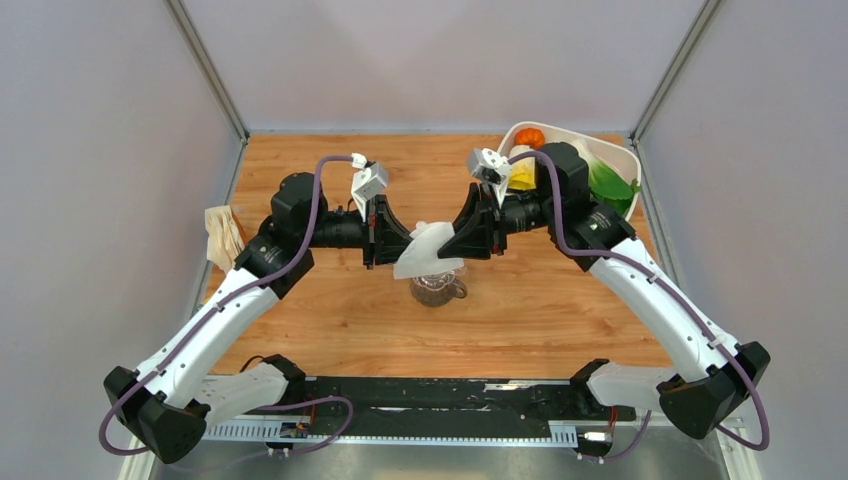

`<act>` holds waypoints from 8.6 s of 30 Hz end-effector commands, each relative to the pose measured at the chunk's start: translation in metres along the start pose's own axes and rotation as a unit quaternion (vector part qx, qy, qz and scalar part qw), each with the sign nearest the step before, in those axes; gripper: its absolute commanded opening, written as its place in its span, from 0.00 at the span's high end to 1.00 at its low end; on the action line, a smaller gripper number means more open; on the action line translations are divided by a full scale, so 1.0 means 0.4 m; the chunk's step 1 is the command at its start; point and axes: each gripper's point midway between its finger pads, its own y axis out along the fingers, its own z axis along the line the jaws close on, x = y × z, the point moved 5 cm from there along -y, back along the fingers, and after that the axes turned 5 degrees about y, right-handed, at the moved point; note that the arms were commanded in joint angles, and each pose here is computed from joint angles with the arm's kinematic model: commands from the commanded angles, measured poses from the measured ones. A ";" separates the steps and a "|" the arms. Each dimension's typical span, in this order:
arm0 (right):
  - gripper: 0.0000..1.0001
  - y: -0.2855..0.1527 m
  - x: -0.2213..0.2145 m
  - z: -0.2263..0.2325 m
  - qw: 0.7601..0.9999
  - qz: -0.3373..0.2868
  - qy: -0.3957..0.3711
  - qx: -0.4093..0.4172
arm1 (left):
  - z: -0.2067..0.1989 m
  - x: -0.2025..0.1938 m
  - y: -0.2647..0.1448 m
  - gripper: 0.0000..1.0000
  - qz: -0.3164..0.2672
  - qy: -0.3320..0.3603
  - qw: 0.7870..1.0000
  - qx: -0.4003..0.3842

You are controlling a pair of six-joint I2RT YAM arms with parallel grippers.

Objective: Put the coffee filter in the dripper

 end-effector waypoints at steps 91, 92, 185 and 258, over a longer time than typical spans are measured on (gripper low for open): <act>1.00 -0.024 0.082 0.009 0.949 -0.044 -0.249 -0.187 | 0.092 0.066 -0.032 0.32 -0.042 -0.142 0.986 0.078; 1.00 -0.023 0.082 0.007 0.949 -0.044 -0.248 -0.187 | 0.091 0.055 -0.030 0.32 -0.038 -0.151 0.985 0.069; 1.00 0.004 0.050 0.000 0.951 -0.004 -0.257 -0.171 | 0.089 -0.002 -0.052 0.43 -0.047 -0.222 0.971 0.073; 0.89 0.017 -0.026 -0.031 0.959 0.062 -0.221 -0.169 | 0.085 -0.044 -0.036 1.00 -0.033 -0.308 0.951 0.016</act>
